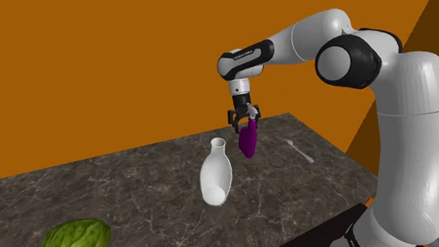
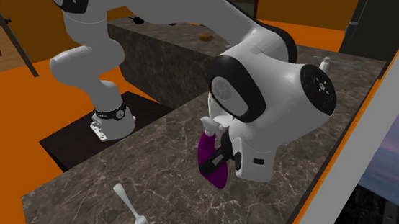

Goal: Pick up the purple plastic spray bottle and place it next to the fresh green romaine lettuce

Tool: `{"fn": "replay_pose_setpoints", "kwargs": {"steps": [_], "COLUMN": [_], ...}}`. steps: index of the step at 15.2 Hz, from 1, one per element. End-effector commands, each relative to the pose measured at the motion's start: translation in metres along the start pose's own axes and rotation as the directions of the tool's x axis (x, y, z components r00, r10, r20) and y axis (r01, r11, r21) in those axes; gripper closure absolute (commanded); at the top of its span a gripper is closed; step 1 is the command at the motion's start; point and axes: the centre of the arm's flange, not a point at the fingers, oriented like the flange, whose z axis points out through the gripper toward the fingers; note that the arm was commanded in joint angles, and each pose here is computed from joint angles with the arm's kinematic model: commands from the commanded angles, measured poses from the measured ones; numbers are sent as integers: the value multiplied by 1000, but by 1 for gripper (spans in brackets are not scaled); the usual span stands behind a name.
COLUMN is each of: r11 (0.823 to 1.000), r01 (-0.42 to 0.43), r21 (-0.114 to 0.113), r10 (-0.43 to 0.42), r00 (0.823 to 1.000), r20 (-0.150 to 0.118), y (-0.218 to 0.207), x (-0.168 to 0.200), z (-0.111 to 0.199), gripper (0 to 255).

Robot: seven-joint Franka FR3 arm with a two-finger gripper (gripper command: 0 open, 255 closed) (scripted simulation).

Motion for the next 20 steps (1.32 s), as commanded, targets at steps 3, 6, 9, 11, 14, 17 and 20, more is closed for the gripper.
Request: {"fn": "replay_pose_setpoints", "kwargs": {"steps": [3,6,9,11,14,17,20], "r11": [1000,1000,1000,1000,1000,1000,1000], "r01": [0,0,0,0,0,0,0], "r21": [0,0,0,0,0,0,0], "r10": [0,0,0,0,0,0,0], "r00": [1000,1000,1000,1000,1000,1000,1000], "r20": [0,0,0,0,0,0,0], "y": [1,1,1,1,1,1,1], "x": [0,0,0,0,0,-3,-11], "z": [2,2,2,2,2,-2,-16], "gripper": [0,0,255,255,255,255,255]}}
